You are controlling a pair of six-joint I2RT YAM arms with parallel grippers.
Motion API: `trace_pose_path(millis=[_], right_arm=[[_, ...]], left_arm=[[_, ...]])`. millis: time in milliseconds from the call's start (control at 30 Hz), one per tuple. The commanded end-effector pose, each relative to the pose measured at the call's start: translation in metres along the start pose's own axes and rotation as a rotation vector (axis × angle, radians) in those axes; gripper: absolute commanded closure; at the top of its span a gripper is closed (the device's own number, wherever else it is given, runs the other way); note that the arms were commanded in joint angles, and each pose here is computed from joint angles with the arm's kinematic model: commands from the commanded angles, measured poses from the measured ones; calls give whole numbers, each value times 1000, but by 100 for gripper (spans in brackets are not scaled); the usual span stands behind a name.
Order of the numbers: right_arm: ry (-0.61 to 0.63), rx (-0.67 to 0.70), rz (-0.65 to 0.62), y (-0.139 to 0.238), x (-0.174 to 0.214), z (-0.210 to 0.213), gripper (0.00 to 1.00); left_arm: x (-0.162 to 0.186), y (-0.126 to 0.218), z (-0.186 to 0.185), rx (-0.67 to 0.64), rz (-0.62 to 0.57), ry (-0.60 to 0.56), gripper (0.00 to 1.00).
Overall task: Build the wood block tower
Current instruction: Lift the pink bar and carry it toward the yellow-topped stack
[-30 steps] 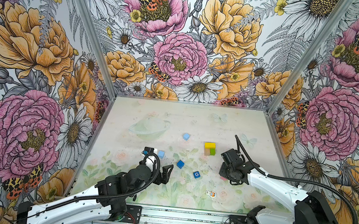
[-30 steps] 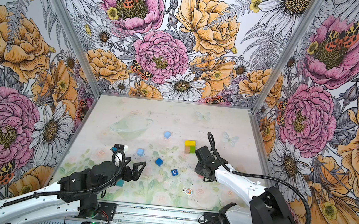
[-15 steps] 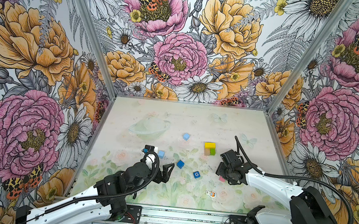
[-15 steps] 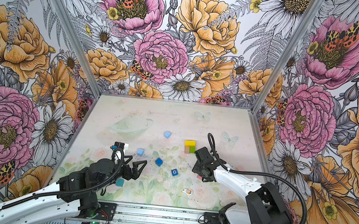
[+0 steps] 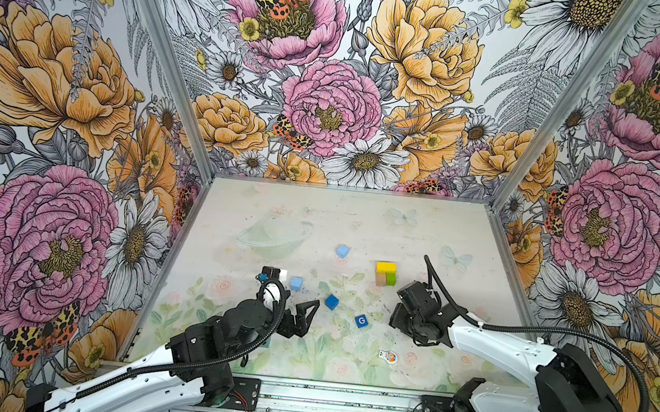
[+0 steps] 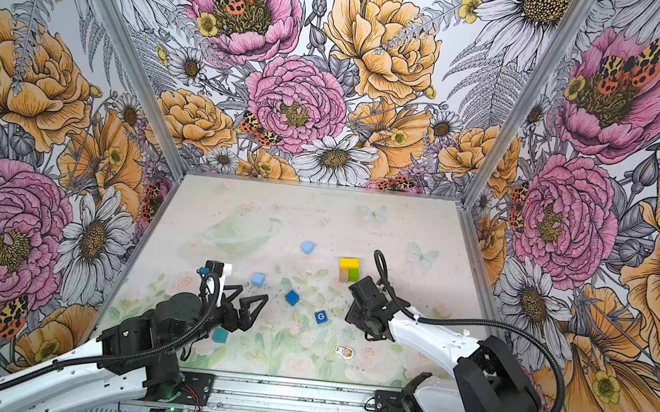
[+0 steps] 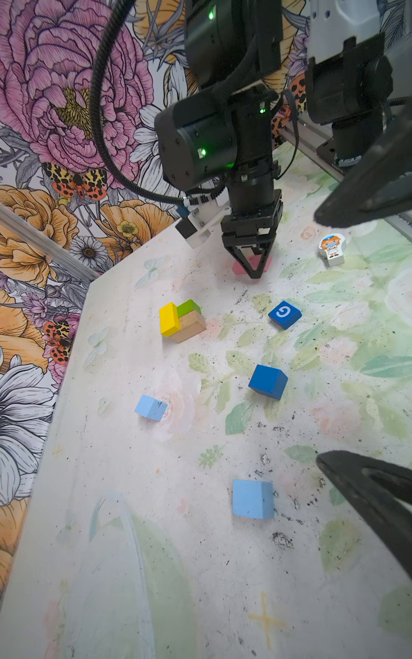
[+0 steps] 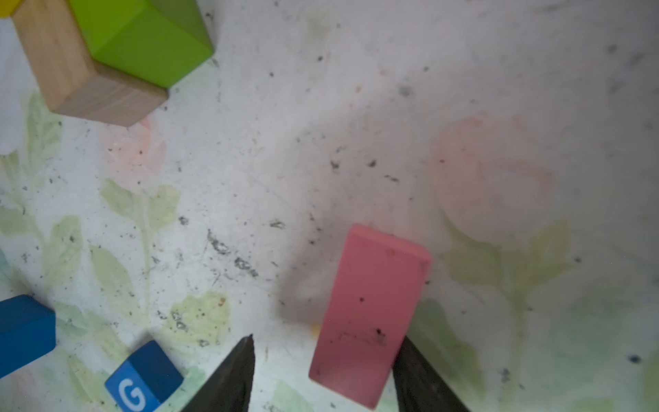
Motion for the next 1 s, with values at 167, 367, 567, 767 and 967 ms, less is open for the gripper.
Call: trace_pose_path(millis=[167, 367, 567, 767, 967], right_arm=[[58, -80, 17, -10, -19, 47, 38], [143, -8, 23, 8, -25, 45, 38], [218, 122, 0, 37, -30, 29, 28], [240, 155, 35, 31, -34, 23, 17], [235, 151, 65, 15, -40, 19, 15]], left_arm=[[-3, 9, 5, -14, -13, -16, 1], [-4, 12, 6, -18, -19, -16, 1], [-5, 9, 5, -22, -23, -15, 1], [-5, 4, 0, -18, -6, -23, 1], [-3, 3, 1, -14, 7, -28, 1]])
Point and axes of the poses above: each gripper's point midway between its finger pads, its own y axis back along the fingers, its own z axis along the line the jaws close on, x = y × z, the point moved 8 cm from there along y, back along the fingers, and after that the axes turned 9 degrees about y, right-handed, at the moved point
